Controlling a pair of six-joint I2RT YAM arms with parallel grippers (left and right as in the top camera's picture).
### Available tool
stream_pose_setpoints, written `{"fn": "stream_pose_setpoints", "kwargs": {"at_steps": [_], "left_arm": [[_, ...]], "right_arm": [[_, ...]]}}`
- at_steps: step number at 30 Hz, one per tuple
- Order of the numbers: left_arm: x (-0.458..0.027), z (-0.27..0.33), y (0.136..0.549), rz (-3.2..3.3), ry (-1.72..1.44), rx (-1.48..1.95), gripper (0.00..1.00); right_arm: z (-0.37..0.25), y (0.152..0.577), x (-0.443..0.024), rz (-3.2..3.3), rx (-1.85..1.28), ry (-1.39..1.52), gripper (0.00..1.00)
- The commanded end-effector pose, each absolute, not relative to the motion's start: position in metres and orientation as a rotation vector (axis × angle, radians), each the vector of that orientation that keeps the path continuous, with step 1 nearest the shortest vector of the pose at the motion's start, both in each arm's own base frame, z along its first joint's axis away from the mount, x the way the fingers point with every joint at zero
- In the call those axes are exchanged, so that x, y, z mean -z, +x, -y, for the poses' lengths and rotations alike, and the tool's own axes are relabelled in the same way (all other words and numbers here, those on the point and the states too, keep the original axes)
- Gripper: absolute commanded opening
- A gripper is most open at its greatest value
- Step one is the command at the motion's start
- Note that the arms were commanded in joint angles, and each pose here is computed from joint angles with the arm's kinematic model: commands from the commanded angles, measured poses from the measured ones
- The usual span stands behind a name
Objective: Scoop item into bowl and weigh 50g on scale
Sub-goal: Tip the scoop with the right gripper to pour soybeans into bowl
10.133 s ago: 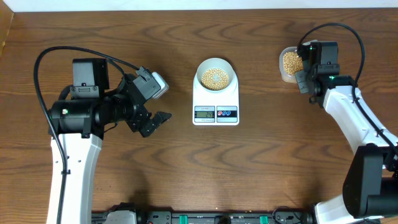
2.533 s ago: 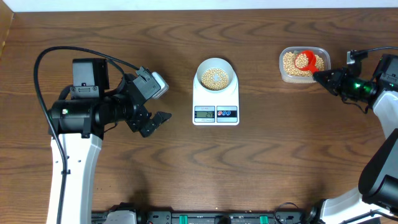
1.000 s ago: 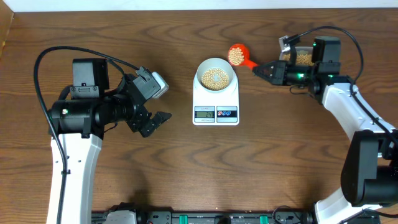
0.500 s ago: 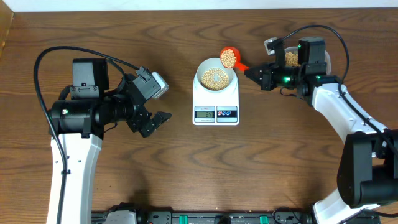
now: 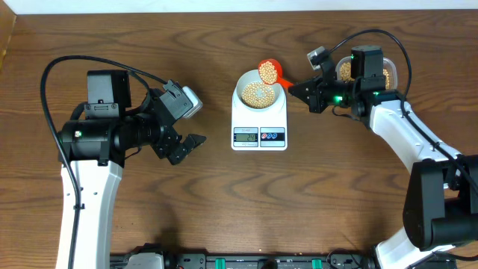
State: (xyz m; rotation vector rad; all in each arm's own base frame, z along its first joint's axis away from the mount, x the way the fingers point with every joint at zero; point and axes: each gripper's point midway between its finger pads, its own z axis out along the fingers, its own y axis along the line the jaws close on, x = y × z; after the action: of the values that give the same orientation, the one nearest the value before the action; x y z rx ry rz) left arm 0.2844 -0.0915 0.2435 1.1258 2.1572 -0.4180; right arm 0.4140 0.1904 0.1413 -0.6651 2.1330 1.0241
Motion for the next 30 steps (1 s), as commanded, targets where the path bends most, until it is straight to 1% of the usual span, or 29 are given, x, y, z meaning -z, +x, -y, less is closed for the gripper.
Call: {"fn": "stream_pose_setpoints", "kwargs": {"at_steps": [1,30], "left_arm": [[-0.2455,0.0896,0.2867,-2.165,1.114,0.412,0.96],[-0.2454,0.0896,0.2867,-2.165,1.114,0.412,0.96]], "right_arm": [[-0.1927,0.4138,-0.1341,-2.113,-0.977,-0.735,0.01],[-0.1906,0.415,-0.1313,-2.098,-0.926,-0.781,0.01]]}}
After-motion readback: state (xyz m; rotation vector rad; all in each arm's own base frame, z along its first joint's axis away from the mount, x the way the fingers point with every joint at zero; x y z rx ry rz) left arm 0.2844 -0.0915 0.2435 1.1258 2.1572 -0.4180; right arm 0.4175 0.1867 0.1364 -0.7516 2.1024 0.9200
